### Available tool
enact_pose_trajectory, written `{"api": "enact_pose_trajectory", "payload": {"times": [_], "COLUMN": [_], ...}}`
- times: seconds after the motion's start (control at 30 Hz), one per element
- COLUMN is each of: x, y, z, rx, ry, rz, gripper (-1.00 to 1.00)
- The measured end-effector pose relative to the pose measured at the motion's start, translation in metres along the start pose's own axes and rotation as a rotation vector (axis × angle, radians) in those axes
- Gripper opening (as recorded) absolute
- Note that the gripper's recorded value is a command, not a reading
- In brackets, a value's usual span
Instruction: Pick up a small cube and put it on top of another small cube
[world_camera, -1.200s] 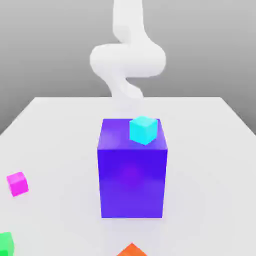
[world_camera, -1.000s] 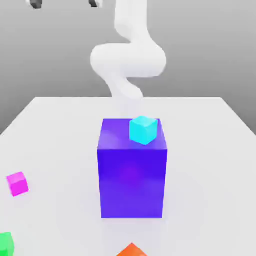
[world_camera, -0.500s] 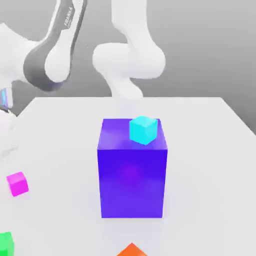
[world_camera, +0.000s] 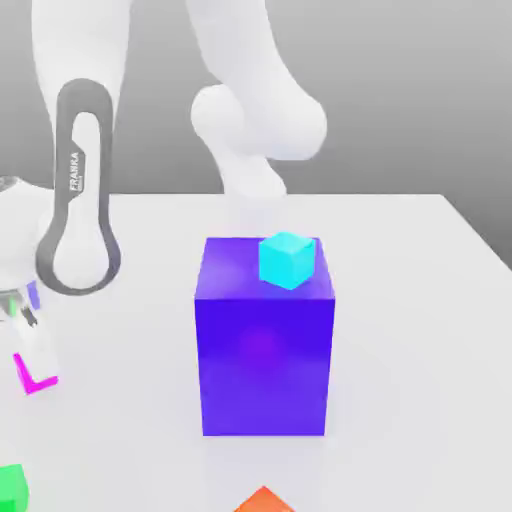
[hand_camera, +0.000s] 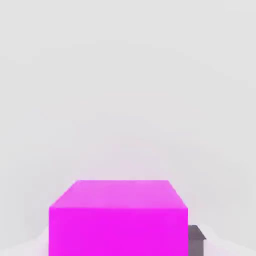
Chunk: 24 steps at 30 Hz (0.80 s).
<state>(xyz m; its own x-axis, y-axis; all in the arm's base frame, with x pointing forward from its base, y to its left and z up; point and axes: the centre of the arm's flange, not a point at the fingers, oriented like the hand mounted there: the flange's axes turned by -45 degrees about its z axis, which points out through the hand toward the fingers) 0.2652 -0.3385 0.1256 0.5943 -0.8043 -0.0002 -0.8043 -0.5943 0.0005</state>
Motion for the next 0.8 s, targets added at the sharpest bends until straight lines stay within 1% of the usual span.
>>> {"api": "enact_pose_trajectory", "payload": {"times": [0.2, 0.27, 0.5, 0.67, 0.8], "x": [0.001, 0.011, 0.070, 0.095, 0.099], "y": [0.000, -0.012, -0.111, -0.196, -0.213], "z": [-0.053, -0.067, -0.094, -0.114, -0.067], "rx": [0.000, 0.001, 0.000, 0.002, 0.002], "ry": [0.000, 0.000, 0.001, 0.000, 0.001], "rz": [-0.001, 0.012, 0.094, 0.157, 0.170], "gripper": [-1.00, -1.00, -1.00, -1.00, -1.00]}}
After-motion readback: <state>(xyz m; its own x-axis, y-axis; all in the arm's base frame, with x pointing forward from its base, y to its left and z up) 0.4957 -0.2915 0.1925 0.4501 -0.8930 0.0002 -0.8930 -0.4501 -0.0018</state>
